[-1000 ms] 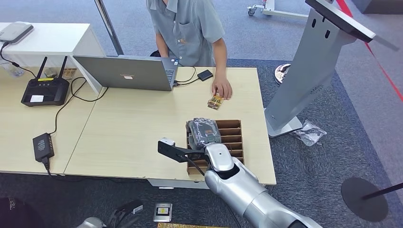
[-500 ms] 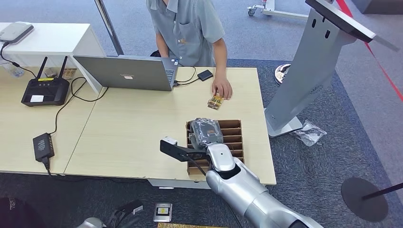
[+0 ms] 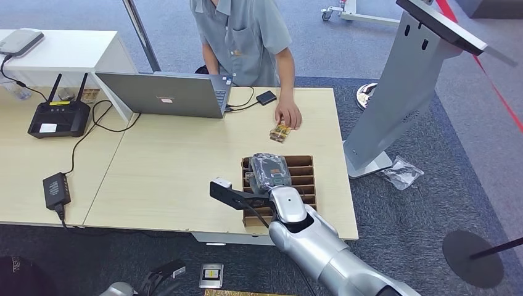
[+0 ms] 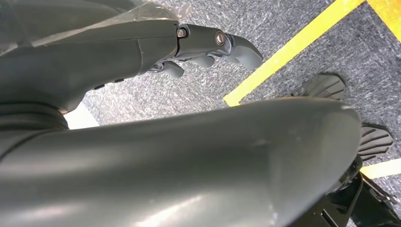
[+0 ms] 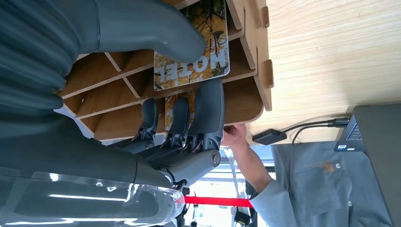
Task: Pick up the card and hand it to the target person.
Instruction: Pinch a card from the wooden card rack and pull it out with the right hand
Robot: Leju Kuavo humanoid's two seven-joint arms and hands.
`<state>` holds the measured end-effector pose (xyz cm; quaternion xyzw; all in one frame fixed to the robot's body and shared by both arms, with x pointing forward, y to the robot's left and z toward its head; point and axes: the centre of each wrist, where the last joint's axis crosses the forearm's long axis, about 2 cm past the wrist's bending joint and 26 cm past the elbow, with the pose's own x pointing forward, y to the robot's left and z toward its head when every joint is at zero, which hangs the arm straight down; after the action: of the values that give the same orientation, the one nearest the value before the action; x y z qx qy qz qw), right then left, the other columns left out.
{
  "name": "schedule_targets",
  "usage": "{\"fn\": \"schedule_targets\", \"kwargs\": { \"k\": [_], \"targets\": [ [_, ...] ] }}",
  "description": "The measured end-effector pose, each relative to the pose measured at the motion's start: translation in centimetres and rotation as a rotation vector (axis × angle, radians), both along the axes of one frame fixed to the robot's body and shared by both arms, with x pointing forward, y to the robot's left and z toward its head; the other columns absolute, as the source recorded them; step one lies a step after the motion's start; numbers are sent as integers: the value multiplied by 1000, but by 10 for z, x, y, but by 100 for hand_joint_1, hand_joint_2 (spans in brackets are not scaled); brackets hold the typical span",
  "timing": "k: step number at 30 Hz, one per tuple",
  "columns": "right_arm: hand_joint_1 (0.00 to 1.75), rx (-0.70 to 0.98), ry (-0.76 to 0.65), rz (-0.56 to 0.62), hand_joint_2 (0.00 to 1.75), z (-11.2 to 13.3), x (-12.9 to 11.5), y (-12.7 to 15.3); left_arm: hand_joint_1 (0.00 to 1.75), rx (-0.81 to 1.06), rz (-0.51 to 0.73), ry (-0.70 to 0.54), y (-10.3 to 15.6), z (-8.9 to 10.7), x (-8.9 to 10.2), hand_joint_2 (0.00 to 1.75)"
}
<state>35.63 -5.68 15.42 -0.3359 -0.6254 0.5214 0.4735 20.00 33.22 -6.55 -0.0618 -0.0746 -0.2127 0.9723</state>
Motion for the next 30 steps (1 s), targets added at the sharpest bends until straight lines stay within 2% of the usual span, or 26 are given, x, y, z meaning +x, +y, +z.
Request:
{"fn": "schedule_targets", "kwargs": {
  "k": [4,11,17,21,30],
  "targets": [
    [107,-1,0,-2,175,0,0,-1,0,2,-1,-1,0,0,0,0],
    [127,-2,-1,-5,175,-1,0,-2,0,4,-2,-3,0,0,1,0],
    [158,0,-1,-14,175,0,1,-2,0,5,-3,-7,0,1,3,0],
    [171,1,-2,-21,175,0,1,-4,0,7,-3,-9,0,2,4,0],
    [175,22,-35,-11,175,1,0,-6,0,8,0,-12,0,2,4,0]
  ]
}}
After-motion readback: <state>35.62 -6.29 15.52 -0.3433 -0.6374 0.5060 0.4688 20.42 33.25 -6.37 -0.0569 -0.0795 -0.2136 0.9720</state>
